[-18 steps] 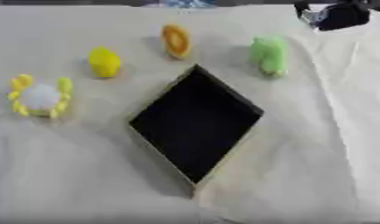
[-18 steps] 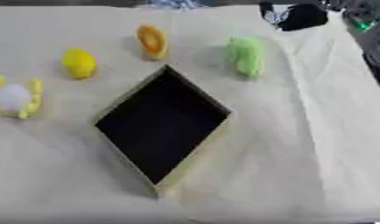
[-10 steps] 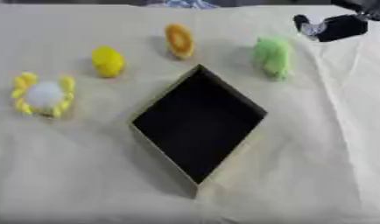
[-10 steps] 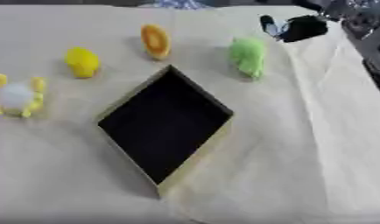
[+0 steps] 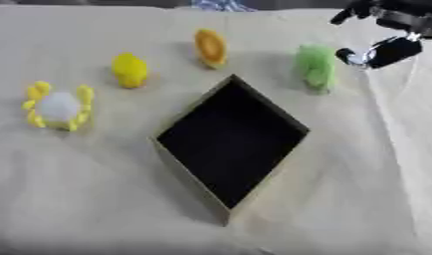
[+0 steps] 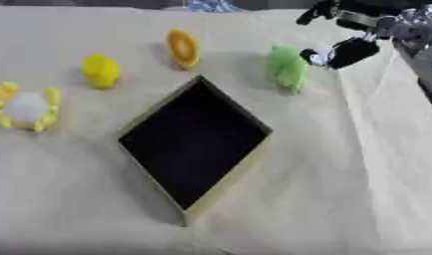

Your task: Pick up objects on the table and place them in the box.

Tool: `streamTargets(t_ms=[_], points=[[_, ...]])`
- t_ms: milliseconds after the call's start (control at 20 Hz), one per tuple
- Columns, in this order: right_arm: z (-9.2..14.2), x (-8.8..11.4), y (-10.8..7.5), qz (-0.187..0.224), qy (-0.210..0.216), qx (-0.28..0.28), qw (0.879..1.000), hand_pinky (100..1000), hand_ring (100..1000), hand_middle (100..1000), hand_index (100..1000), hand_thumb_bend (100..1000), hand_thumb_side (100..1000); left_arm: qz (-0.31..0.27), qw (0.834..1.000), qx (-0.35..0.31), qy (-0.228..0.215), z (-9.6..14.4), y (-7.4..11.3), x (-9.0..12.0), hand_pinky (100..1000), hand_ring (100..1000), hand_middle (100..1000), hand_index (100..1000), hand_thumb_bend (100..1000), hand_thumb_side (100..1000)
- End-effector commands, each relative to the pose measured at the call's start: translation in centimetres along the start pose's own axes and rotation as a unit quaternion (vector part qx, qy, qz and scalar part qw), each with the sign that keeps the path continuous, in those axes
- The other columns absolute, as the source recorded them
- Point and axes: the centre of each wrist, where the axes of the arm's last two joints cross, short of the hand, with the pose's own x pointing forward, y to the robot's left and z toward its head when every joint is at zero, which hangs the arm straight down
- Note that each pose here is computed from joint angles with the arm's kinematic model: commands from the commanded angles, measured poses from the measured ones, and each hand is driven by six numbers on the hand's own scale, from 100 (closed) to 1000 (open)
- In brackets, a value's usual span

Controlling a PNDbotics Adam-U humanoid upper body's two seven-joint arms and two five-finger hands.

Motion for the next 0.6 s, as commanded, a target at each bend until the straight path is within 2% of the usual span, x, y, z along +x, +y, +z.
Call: streamTargets(t_ms=[50, 200, 600], points=[[-0.1, -0.6, -1.2, 0.025, 0.013, 0.021, 0.999, 903, 941, 836, 905, 406, 278, -0.007, 1.0, -0.008, -0.015, -0.5, 0.2, 0.8, 832, 689, 641, 815, 141, 713], [-0.8, -0.8, -1.4, 0.033, 0.018, 0.036, 0.999, 903, 942, 838, 903, 431, 243, -0.007, 1.0, -0.009, -0.014, -0.5, 0.2, 0.7, 832, 689, 641, 814, 140, 714], [-2.8, -1.1, -1.2, 0.034, 0.025, 0.064, 0.997, 901, 939, 839, 897, 442, 266, -0.006, 1.0, -0.011, -0.013, -0.5, 0.2, 0.7, 831, 689, 641, 812, 138, 716]])
